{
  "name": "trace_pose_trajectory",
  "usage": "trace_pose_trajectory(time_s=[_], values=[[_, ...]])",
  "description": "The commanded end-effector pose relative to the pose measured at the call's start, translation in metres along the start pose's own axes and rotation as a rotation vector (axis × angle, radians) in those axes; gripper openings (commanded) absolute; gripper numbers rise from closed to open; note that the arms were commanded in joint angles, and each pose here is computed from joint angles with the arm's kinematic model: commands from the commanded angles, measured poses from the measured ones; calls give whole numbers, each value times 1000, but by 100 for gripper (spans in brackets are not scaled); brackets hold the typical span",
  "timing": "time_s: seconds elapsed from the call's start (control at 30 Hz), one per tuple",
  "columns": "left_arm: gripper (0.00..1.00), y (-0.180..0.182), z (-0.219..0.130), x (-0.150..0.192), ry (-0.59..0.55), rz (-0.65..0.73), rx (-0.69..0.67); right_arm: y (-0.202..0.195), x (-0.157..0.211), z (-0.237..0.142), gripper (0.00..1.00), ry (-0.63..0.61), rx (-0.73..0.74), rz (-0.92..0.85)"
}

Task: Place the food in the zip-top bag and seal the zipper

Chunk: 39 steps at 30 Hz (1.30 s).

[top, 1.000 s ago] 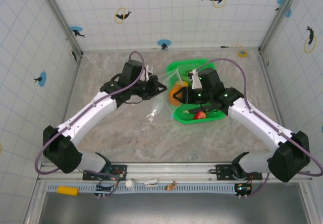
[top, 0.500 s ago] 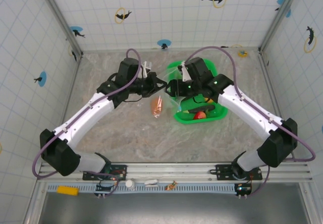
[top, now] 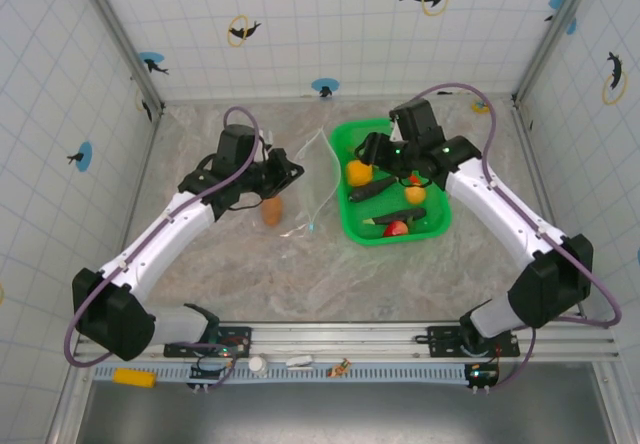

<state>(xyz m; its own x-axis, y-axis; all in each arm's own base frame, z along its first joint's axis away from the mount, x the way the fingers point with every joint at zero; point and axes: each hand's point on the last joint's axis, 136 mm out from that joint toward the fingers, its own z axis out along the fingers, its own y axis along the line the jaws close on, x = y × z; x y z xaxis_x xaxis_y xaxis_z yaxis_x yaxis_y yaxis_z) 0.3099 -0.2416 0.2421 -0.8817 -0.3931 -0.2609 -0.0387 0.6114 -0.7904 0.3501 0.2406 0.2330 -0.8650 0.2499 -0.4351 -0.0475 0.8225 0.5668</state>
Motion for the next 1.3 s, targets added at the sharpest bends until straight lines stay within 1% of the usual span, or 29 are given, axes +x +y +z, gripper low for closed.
trace_pose_trajectory(time_s=[0.0,0.07,0.13,0.2,0.23,0.33,0.43,0.67,0.73,0.8,0.93,1.03,1.13,1.27], values=[[0,-5,-3,-1,-7,15,31,-19,3,33,76,63,116,-23],[0,-2,-4,-1,-13,26,17,-30,0,52,78,99,171,-64],[0,-1,-5,-2,-21,44,2,-36,-6,71,80,110,204,-124],[0,0,-7,-2,-21,62,-4,-44,-11,89,90,124,270,-176],[0,0,-7,-1,-20,68,-5,-52,-14,98,97,136,317,-195],[0,5,-7,1,-19,70,-20,-59,-15,123,99,186,369,-258],[0,8,-8,0,-23,80,-39,-60,-12,143,99,210,350,-291],[0,11,-10,-2,-34,92,-58,-80,14,166,90,311,342,-256],[0,13,-10,-1,-33,91,-64,-85,20,168,88,318,343,-251],[0,12,-9,-2,-32,90,-62,-91,21,167,82,310,350,-243],[0,10,-7,-3,-29,89,-54,-89,13,158,73,267,325,-236],[0,9,-4,-2,-21,81,-44,-82,6,145,71,237,319,-271],[0,8,-2,-2,-15,75,-32,-77,1,129,66,205,317,-288],[0,4,0,-2,-11,68,-12,-69,-5,97,65,145,306,-300]])
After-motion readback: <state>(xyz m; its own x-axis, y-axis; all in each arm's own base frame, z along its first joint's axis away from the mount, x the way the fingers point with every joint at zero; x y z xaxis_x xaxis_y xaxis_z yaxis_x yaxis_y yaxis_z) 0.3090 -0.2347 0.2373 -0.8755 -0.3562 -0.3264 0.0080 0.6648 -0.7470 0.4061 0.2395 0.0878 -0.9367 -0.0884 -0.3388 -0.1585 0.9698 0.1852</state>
